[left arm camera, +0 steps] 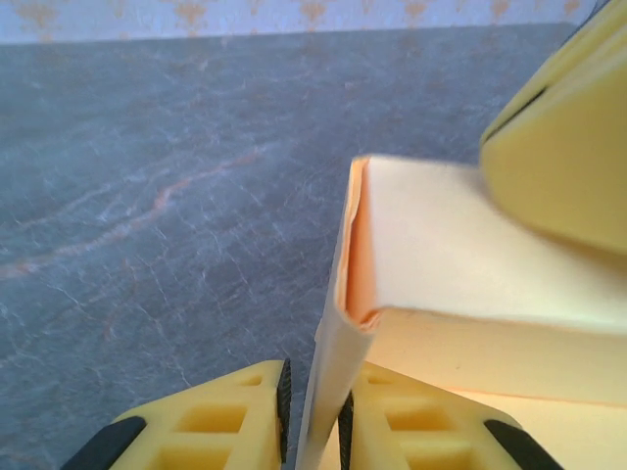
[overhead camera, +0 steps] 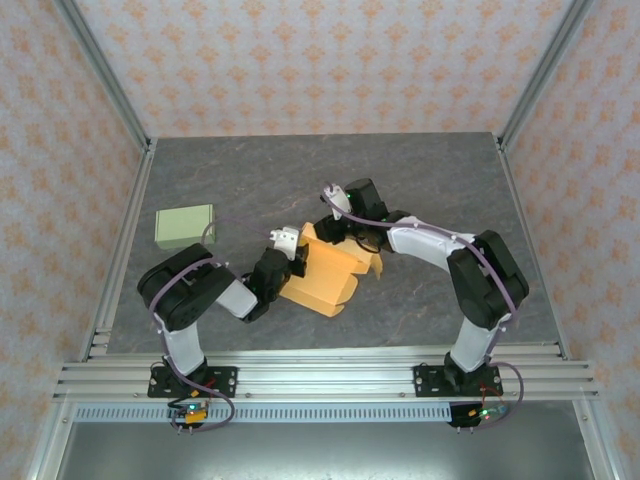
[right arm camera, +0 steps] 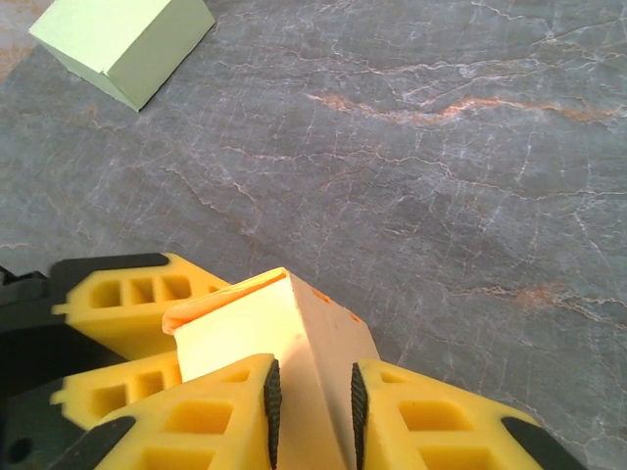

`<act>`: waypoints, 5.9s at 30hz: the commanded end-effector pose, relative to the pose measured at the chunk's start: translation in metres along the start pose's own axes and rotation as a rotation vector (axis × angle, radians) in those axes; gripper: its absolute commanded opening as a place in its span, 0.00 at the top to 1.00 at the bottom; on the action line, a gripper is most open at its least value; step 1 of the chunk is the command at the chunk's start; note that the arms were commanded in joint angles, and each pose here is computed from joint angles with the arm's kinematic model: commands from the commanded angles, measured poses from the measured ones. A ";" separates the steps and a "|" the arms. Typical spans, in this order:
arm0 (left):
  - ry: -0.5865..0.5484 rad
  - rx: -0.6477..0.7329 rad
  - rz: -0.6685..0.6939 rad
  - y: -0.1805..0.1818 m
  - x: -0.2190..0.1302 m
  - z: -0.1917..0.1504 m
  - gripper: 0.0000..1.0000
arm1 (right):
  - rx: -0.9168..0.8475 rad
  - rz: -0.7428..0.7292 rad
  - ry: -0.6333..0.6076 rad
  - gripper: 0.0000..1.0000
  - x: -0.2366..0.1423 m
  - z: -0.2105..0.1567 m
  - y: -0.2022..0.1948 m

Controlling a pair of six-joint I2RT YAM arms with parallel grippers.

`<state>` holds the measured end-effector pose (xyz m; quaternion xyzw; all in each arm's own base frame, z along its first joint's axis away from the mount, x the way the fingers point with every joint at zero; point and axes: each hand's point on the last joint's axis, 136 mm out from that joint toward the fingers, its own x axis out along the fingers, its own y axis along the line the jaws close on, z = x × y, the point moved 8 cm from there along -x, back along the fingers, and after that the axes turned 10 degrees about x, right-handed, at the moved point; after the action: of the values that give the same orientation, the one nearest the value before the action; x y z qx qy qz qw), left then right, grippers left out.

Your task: Fold the paper box

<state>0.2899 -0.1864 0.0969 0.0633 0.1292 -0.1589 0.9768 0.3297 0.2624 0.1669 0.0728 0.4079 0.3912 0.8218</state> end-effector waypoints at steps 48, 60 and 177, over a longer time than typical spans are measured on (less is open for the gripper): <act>-0.009 0.032 0.103 0.044 -0.042 0.030 0.62 | 0.033 0.158 0.312 0.72 0.017 -0.046 -0.011; 0.023 -0.209 0.256 0.084 -0.045 0.015 0.64 | -0.237 0.168 0.322 0.52 0.007 -0.035 -0.006; -0.023 0.156 -0.592 0.019 -0.038 0.059 0.01 | -1.228 0.121 0.420 0.64 -0.069 -0.024 0.045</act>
<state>0.2798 -0.1584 0.1644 0.0553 0.1347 -0.4067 0.9019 0.2703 0.2438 0.2123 -0.4582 0.2749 0.5850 0.6101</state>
